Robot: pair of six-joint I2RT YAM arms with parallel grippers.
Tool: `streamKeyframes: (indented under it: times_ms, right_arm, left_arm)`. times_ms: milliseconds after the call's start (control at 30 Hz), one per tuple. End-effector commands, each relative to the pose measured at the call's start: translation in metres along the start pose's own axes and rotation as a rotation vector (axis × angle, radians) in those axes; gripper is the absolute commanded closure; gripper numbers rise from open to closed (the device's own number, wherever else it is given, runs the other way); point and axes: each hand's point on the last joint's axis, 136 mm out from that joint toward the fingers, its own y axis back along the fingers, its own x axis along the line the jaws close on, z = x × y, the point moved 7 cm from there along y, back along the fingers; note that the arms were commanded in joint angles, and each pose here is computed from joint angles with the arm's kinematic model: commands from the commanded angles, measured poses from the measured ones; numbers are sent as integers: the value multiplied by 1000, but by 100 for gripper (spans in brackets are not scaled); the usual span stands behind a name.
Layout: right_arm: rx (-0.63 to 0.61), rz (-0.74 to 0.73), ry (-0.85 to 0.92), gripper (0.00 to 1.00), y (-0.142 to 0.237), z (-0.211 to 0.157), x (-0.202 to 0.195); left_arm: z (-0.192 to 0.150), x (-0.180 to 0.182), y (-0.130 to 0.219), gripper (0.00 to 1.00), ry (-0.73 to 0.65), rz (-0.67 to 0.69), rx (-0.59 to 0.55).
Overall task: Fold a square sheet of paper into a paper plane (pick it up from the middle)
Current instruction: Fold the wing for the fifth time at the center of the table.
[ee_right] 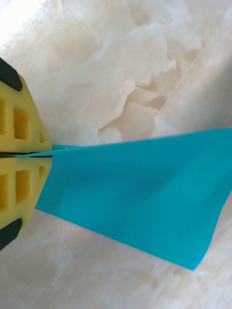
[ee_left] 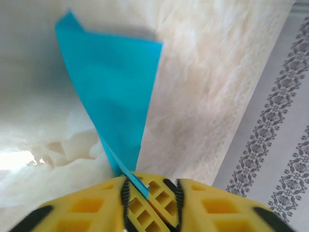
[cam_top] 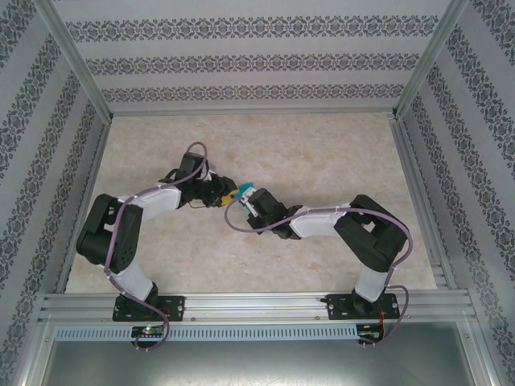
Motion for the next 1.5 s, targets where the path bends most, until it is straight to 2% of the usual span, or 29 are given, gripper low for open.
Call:
streamKeyframes:
  times_ms: [0, 100, 233, 533, 867, 1467]
  right_arm:
    - [-39, 148, -123, 92, 8, 11, -2]
    - [-44, 246, -230, 92, 7, 10, -6]
    - [-48, 357, -361, 93, 4, 9, -12]
    - [-22, 531, -554, 96, -9, 6, -15]
    - [23, 577, -635, 94, -16, -5, -18]
    - [102, 586, -674, 93, -26, -17, -20]
  left_arm:
    - [5, 3, 26, 55, -27, 42, -79]
    - [4, 4, 35, 50, -59, 32, -125]
    - [-1, 7, 33, 49, -82, -31, -127]
    - [-25, 13, -1, 61, -146, -110, -42]
    - [-31, 14, -34, 73, -159, -136, 29]
    - [-25, 18, -53, 84, -176, -154, 45]
